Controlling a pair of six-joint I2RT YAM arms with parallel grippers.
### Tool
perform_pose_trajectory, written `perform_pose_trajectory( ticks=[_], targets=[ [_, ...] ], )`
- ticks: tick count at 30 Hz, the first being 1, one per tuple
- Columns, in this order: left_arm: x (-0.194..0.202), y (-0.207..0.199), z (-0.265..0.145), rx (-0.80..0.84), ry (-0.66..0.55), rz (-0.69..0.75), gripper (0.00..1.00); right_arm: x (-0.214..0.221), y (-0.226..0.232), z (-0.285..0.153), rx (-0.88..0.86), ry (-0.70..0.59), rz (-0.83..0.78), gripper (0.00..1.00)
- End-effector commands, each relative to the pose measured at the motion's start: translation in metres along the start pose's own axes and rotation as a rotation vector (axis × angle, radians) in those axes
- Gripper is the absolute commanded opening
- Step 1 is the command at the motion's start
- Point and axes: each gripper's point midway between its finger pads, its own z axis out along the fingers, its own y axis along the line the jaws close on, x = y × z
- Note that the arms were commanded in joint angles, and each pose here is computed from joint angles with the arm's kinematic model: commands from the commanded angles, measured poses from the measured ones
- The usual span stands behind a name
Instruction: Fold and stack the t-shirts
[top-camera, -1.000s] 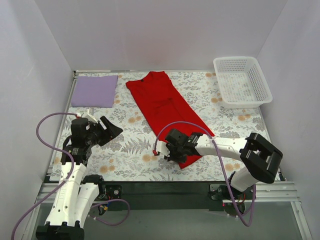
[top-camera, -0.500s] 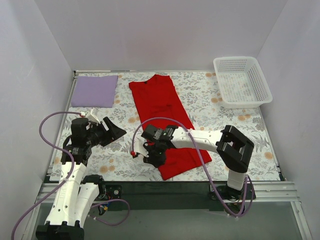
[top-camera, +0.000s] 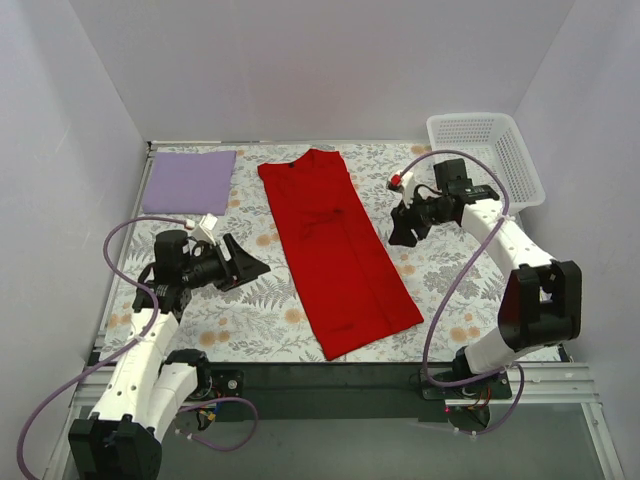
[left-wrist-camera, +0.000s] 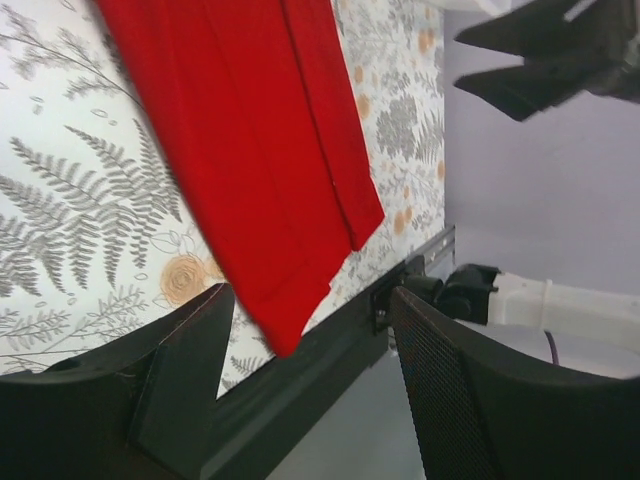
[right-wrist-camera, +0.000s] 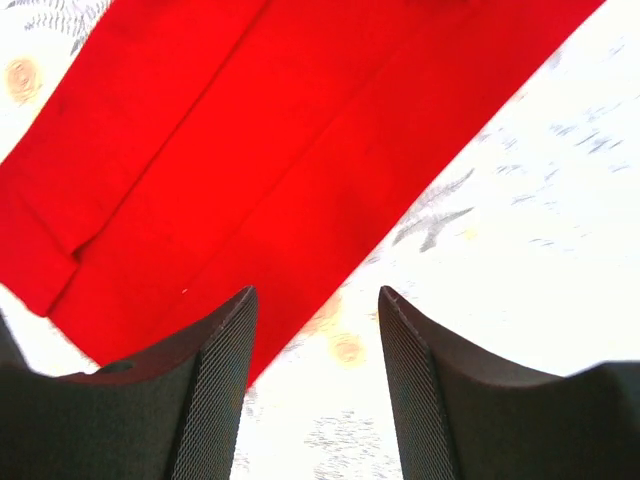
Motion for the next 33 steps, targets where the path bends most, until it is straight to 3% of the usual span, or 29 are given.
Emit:
perform_pose_trajectory(
  ticks=[1, 6, 10, 14, 16, 20, 21, 22, 24, 25, 26, 29, 31, 33],
  targets=[
    [0.017, -0.022, 0.0, 0.091, 0.077, 0.046, 0.62, 0.036, 0.028, 0.027, -0.188, 0.013, 0.172, 0.57],
    [0.052, -0.03, 0.008, 0.087, 0.183, 0.104, 0.59, 0.084, 0.035, 0.051, -0.2, 0.103, 0.333, 0.49],
    [0.083, -0.032, 0.019, 0.046, 0.266, 0.141, 0.57, 0.096, 0.028, 0.049, -0.146, 0.141, 0.331, 0.48],
    [0.121, -0.053, 0.031, 0.058, 0.34, 0.308, 0.56, 0.084, 0.026, 0.028, -0.099, 0.126, 0.183, 0.49],
    [0.122, -0.063, 0.043, 0.02, 0.312, 0.414, 0.56, 0.066, 0.027, 0.009, -0.07, 0.09, 0.09, 0.5],
    [0.158, -0.09, 0.056, 0.032, 0.34, 0.744, 0.57, 0.037, 0.048, -0.028, -0.062, -0.006, -0.161, 0.54],
    [0.153, -0.083, 0.067, -0.045, 0.278, 0.82, 0.57, 0.021, 0.055, -0.045, -0.022, -0.066, -0.247, 0.54],
    [0.156, -0.088, 0.069, -0.048, 0.256, 0.883, 0.59, 0.022, 0.061, -0.049, -0.015, -0.086, -0.326, 0.56],
    [0.173, -0.092, 0.069, -0.039, 0.243, 1.043, 0.62, 0.002, 0.075, -0.067, 0.046, -0.203, -0.48, 0.82],
    [0.174, -0.095, 0.072, -0.033, 0.216, 1.067, 0.63, 0.021, 0.08, -0.057, 0.045, -0.203, -0.466, 0.98],
    [0.179, -0.092, 0.072, -0.024, 0.232, 1.07, 0.69, 0.017, 0.082, -0.064, 0.1, -0.244, -0.469, 0.98],
    [0.188, -0.091, 0.073, 0.017, 0.257, 1.05, 0.89, 0.04, 0.086, -0.056, 0.072, -0.185, -0.439, 0.98],
    [0.193, -0.087, 0.072, 0.025, 0.264, 1.007, 0.89, 0.059, 0.106, -0.053, -0.033, -0.139, -0.418, 0.93],
    [0.198, -0.081, 0.068, 0.037, 0.284, 0.982, 0.9, 0.065, 0.122, -0.049, -0.103, -0.171, -0.473, 0.91]
  ],
)
